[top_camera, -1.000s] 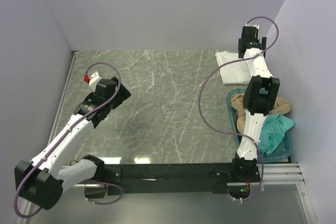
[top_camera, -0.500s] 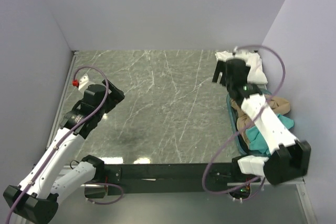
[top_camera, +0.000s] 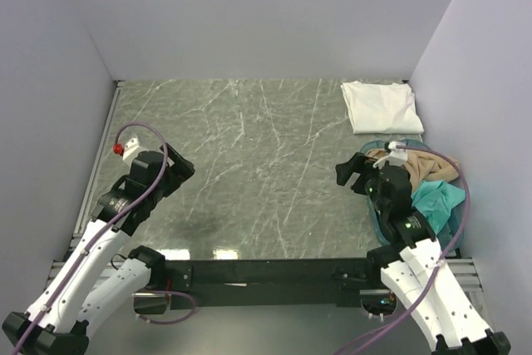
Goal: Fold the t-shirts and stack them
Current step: Reset both grippers
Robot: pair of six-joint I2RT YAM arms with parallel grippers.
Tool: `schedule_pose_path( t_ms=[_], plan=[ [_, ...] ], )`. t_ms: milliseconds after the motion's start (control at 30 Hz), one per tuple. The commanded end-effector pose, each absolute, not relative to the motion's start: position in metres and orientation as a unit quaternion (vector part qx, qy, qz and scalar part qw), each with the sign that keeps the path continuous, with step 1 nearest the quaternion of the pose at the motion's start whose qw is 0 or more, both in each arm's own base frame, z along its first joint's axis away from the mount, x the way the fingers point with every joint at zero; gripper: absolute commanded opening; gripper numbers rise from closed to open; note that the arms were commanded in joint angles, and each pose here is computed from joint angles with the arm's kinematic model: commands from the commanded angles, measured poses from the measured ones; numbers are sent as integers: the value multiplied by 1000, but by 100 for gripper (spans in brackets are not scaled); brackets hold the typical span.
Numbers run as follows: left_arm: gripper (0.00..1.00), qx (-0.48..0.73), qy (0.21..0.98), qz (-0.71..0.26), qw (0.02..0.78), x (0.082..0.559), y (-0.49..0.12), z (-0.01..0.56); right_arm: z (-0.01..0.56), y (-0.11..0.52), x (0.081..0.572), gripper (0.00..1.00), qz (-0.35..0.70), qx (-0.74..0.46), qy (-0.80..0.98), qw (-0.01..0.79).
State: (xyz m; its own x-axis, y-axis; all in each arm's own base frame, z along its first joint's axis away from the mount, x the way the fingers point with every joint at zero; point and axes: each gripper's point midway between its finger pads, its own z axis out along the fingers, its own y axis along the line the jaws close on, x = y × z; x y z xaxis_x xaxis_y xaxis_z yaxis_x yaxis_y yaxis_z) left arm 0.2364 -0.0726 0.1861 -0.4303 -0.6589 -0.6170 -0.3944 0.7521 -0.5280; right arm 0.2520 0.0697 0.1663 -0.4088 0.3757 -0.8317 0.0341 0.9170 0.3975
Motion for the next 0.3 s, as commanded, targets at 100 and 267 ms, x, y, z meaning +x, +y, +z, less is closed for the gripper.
schedule_pose_path(
  t_ms=[100,267],
  plan=[
    [100,-322,829,-159,429,231,-72,185,181,71,244,93,190,140,800,551],
    [99,-323,829,-155,429,233,-71,185,183,68,242,94,193,147,786,568]
  ],
)
